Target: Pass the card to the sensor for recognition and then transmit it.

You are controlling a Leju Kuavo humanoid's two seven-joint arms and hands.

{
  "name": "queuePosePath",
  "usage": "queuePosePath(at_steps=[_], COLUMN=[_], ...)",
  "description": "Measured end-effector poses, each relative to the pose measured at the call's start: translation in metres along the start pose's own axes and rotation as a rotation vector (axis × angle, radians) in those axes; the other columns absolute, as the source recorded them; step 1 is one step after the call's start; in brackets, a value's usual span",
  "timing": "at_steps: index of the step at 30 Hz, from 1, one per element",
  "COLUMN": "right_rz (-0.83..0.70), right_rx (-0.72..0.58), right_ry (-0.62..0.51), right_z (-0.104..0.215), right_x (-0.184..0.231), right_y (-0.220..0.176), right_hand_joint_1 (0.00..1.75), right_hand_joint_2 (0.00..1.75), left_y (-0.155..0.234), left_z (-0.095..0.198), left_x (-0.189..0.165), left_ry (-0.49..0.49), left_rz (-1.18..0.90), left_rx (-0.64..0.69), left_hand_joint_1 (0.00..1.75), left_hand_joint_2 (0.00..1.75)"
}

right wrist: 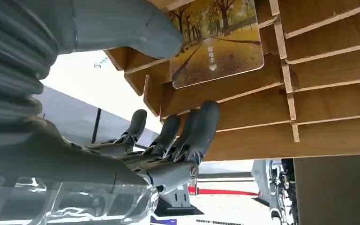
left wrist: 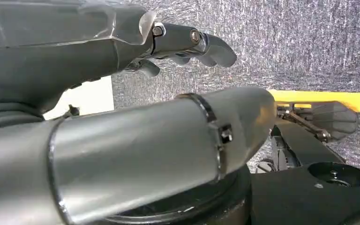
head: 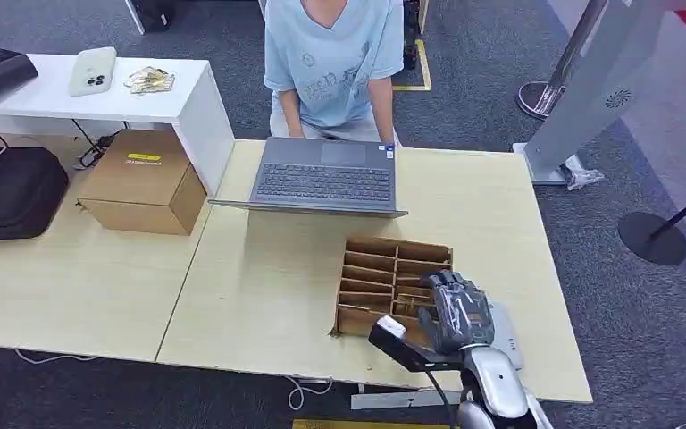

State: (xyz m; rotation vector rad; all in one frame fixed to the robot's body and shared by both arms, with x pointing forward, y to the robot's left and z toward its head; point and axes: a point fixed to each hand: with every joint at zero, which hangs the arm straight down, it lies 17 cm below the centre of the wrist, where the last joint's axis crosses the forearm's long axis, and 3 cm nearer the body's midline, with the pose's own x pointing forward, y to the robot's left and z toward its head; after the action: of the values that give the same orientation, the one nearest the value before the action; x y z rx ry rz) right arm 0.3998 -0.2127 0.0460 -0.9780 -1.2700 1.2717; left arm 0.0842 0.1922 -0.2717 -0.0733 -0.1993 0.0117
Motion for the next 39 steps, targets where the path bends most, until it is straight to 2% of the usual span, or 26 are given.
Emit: queuePosePath(at_steps=[9, 10, 13, 16, 21, 22, 25, 28, 30, 32, 35, 37, 39], right_rz=[0.005, 0.006, 0.003, 0.003, 0.009, 0.011, 0.015, 0.017, 0.018, 0.019, 0.021, 0.022, 0.021], right_rx=[0.015, 0.015, 0.021, 0.031, 0.046, 0.048, 0.050, 0.048, 0.050, 0.050, 0.047, 0.048, 0.047], right_ry=[-0.006, -0.007, -0.009, -0.013, -0.017, -0.017, -0.018, -0.019, -0.019, -0.018, -0.019, -0.021, -0.022], right_z=[-0.002, -0.003, -0.004, -0.004, -0.004, -0.003, -0.003, -0.004, -0.004, -0.005, -0.007, -0.007, -0.008], right_x=[0.002, 0.002, 0.003, 0.002, 0.003, 0.002, 0.001, 0.001, 0.001, 0.001, 0.002, 0.002, 0.003], right_y=[0.003, 0.002, 0.003, 0.005, 0.009, 0.010, 0.011, 0.010, 0.010, 0.010, 0.008, 0.009, 0.008], right_hand_joint_1=[0.84, 0.89, 0.80, 0.65, 0.73, 0.70, 0.82, 0.73, 0.84, 0.82, 0.94, 0.96, 1.19], right_hand_joint_2=[1.75, 1.75, 1.75, 1.75, 1.75, 1.75, 1.75, 1.75, 1.75, 1.75, 1.75, 1.75, 1.75], left_y=[0.000, 0.001, 0.000, 0.000, 0.000, 0.000, 0.000, 0.000, 0.000, 0.000, 0.000, 0.000, 0.000], left_z=[0.000, 0.000, 0.000, 0.000, 0.000, 0.000, 0.000, 0.000, 0.000, 0.000, 0.000, 0.000, 0.000], left_x=[0.000, 0.000, 0.000, 0.000, 0.000, 0.000, 0.000, 0.000, 0.000, 0.000, 0.000, 0.000, 0.000], left_ry=[0.000, 0.001, 0.000, 0.001, 0.001, 0.001, 0.000, 0.000, 0.001, 0.000, 0.001, 0.000, 0.000], left_rz=[0.001, 0.001, 0.002, 0.002, 0.002, 0.002, 0.002, 0.002, 0.002, 0.003, 0.003, 0.003, 0.003], left_rx=[0.002, 0.003, 0.003, 0.003, 0.003, 0.003, 0.003, 0.002, 0.002, 0.001, 0.001, 0.001, 0.001], left_hand_joint_1=[0.00, 0.00, 0.00, 0.00, 0.00, 0.00, 0.00, 0.00, 0.00, 0.00, 0.00, 0.00, 0.00], left_hand_joint_2=[0.00, 0.00, 0.00, 0.00, 0.00, 0.00, 0.00, 0.00, 0.00, 0.00, 0.00, 0.00, 0.00])
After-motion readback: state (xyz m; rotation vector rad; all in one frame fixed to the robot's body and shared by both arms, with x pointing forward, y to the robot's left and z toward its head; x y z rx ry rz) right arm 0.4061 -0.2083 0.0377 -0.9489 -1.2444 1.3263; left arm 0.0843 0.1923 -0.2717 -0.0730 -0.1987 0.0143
